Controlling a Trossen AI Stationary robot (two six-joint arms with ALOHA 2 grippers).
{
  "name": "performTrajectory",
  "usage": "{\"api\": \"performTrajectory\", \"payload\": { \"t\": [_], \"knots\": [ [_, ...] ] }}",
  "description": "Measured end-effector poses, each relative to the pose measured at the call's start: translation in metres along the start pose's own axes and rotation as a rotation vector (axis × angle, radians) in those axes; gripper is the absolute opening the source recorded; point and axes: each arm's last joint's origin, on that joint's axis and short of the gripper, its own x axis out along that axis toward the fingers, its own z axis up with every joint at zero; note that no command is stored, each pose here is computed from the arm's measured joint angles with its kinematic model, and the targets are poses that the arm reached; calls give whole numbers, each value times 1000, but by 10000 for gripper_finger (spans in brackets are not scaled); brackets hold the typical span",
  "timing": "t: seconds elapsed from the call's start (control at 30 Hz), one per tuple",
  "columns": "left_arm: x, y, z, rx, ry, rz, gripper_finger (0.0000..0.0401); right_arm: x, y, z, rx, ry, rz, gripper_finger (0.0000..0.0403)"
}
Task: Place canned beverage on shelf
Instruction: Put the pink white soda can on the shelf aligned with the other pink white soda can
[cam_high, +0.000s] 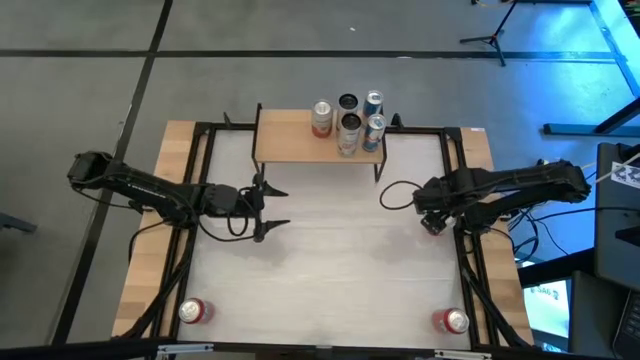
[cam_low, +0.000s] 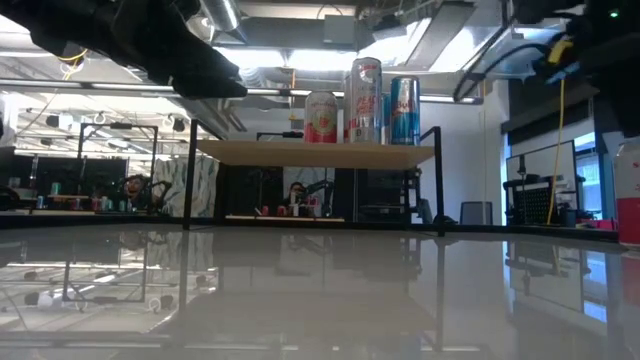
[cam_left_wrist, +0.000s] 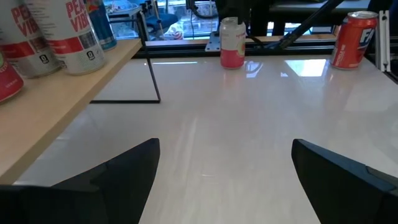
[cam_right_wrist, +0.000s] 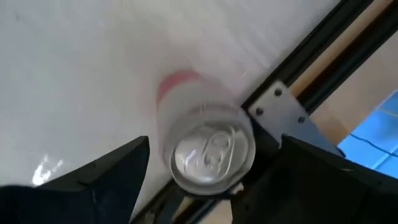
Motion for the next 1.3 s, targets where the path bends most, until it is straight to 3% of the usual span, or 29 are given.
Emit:
{"api": "performTrajectory", "payload": {
  "t": [0.17,0.43,0.53,0.67,0.83,1.17,1.3],
  "knots": [
    [0,0,0,1,1,-2,355,12,1,-1,-49,28,-17,363],
    [0,0,0,1,1,-2,355,37,9,1,-103,75,80,361],
    [0,0,0,1,1,-3,355,37,13,3,-105,67,110,341],
    [0,0,0,2,1,-2,355,38,14,3,-125,81,105,284],
    [0,0,0,2,1,8,355,37,16,5,-159,63,124,283],
    [0,0,1,-1,-7,11,355,9,43,29,-260,-236,372,283],
    [0,0,1,-1,-7,7,355,7,55,39,-341,-307,398,283]
  ]
}}
